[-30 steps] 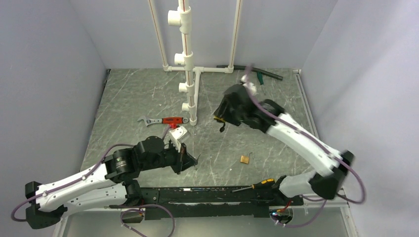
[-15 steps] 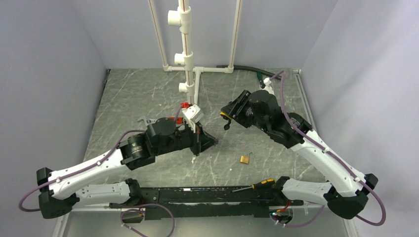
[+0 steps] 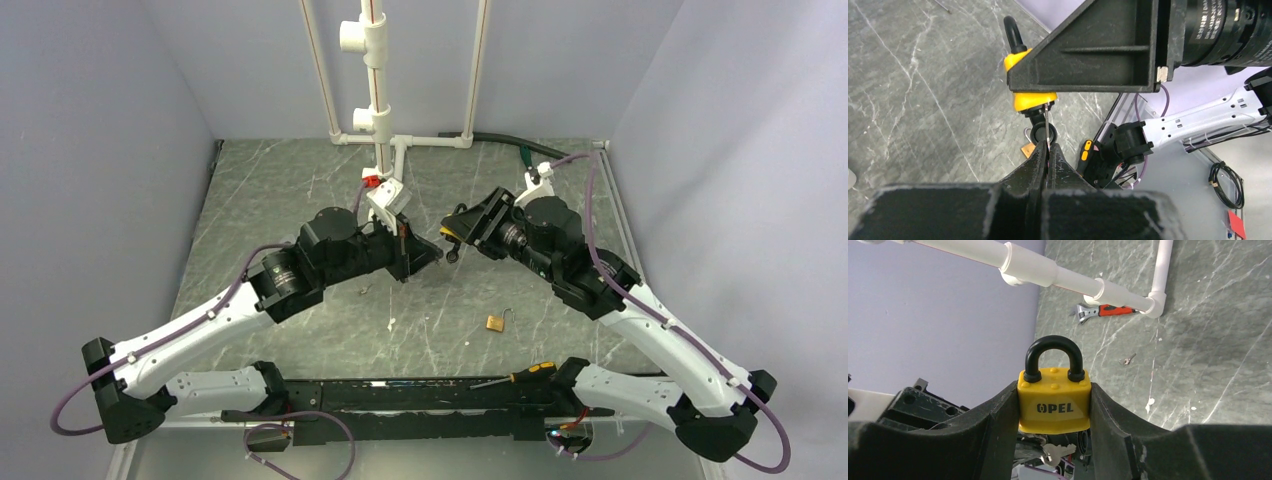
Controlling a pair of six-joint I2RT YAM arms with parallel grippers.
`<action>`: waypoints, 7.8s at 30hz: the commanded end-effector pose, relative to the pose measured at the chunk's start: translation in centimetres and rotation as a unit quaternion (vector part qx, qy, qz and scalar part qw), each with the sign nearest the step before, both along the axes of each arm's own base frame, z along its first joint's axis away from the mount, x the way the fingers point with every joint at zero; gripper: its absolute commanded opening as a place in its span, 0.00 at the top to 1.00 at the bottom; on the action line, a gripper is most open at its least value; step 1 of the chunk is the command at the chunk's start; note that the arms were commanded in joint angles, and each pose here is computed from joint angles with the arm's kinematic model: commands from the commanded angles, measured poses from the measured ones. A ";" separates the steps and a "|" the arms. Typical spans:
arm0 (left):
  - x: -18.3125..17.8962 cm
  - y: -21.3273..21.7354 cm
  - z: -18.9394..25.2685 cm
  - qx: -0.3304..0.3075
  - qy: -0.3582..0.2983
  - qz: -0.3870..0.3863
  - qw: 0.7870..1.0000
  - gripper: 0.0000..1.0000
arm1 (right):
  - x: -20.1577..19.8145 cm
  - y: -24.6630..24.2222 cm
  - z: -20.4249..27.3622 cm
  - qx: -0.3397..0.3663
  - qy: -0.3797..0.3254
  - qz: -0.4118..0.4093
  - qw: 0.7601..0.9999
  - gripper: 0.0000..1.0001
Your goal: Unlock with the key
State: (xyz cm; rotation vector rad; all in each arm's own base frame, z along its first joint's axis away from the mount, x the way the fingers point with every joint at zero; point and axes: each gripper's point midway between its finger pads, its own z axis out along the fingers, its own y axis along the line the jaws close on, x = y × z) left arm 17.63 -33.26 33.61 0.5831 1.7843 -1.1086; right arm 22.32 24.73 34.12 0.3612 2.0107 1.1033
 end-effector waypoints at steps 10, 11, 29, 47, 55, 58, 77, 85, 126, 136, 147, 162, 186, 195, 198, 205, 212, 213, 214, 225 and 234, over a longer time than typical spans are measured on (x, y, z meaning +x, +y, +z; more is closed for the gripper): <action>0.7 -1.3 1.3 -0.033 0.000 -0.028 0.999 1.00 | -0.2 0.4 4.7 0.059 -0.077 0.015 0.995 1.00; 0.7 -1.3 1.3 -0.034 0.001 -0.027 0.999 1.00 | -0.1 0.3 4.6 0.057 -0.075 0.013 0.995 1.00; -0.8 -1.1 0.5 -0.046 0.028 -0.053 0.997 1.00 | 0.9 -1.6 7.0 0.015 -0.106 -0.030 0.994 1.00; -0.8 -1.2 1.7 -0.053 0.016 -0.055 0.997 1.00 | -0.1 1.6 5.9 -0.004 -0.135 0.063 0.989 1.00; -0.3 -0.7 2.1 -0.062 0.008 -0.036 0.997 1.00 | -0.7 1.5 5.6 -0.008 -0.147 0.073 0.986 1.00; -0.2 -0.6 2.2 -0.062 0.007 -0.031 0.998 1.00 | -0.8 1.7 5.3 -0.006 -0.144 0.077 0.987 1.00; 0.8 0.4 2.3 -0.059 0.004 0.007 0.998 1.00 | -1.5 2.0 5.4 -0.001 -0.155 0.094 0.983 1.00; 0.8 0.5 2.6 -0.062 0.000 0.010 0.998 1.00 | -1.3 2.0 5.1 -0.005 -0.152 0.091 0.984 1.00; 1.3 1.9 3.4 -0.094 -0.016 0.048 0.994 1.00 | -1.1 2.9 3.6 -0.036 -0.150 0.078 0.985 1.00; 0.8 1.0 4.1 -0.110 -0.019 0.020 0.994 1.00 | -0.7 3.3 3.9 -0.033 -0.160 0.078 0.983 1.00; 1.9 2.3 3.9 -0.121 -0.025 0.070 0.990 1.00 | -1.3 4.0 3.5 -0.016 -0.157 0.097 0.983 1.00; 3.4 3.6 4.5 -0.140 -0.047 0.122 0.982 1.00 | -0.8 5.4 1.4 -0.005 -0.092 0.068 0.993 1.00; 4.6 5.0 3.6 -0.093 -0.056 0.166 0.980 0.52 | 0.4 3.2 -2.2 -0.002 0.037 -0.044 0.998 1.00; 3.5 4.9 2.6 -0.088 -0.049 0.139 0.985 0.48 | 1.8 1.0 -4.2 0.033 0.111 -0.103 0.988 1.00; 2.7 4.2 1.5 -0.076 -0.050 0.109 0.990 0.56 | 2.5 0.6 -4.6 0.048 0.135 -0.110 0.984 1.00; 2.6 3.5 0.0 -0.079 -0.035 0.097 0.992 0.67 | 2.9 1.1 -3.8 0.071 0.145 -0.108 0.981 1.00; 2.9 2.5 -1.2 -0.071 -0.028 0.088 0.993 0.99 | 3.0 1.6 -2.4 0.091 0.135 -0.096 0.982 1.00; 3.0 2.4 -1.3 -0.070 -0.027 0.089 0.993 1.00 | 3.0 1.7 -2.3 0.092 0.134 -0.093 0.982 1.00; 3.0 2.3 -1.4 -0.070 -0.027 0.088 0.993 1.00 | 2.9 1.8 -2.2 0.093 0.134 -0.091 0.982 1.00; 3.1 1.5 -2.3 -0.064 -0.015 0.078 0.995 1.00 | 3.2 1.6 -1.2 0.097 0.114 -0.089 0.985 1.00; 3.3 1.2 -2.9 -0.055 -0.006 0.079 0.995 1.00 | 3.2 1.8 -1.1 0.100 0.108 -0.083 0.986 1.00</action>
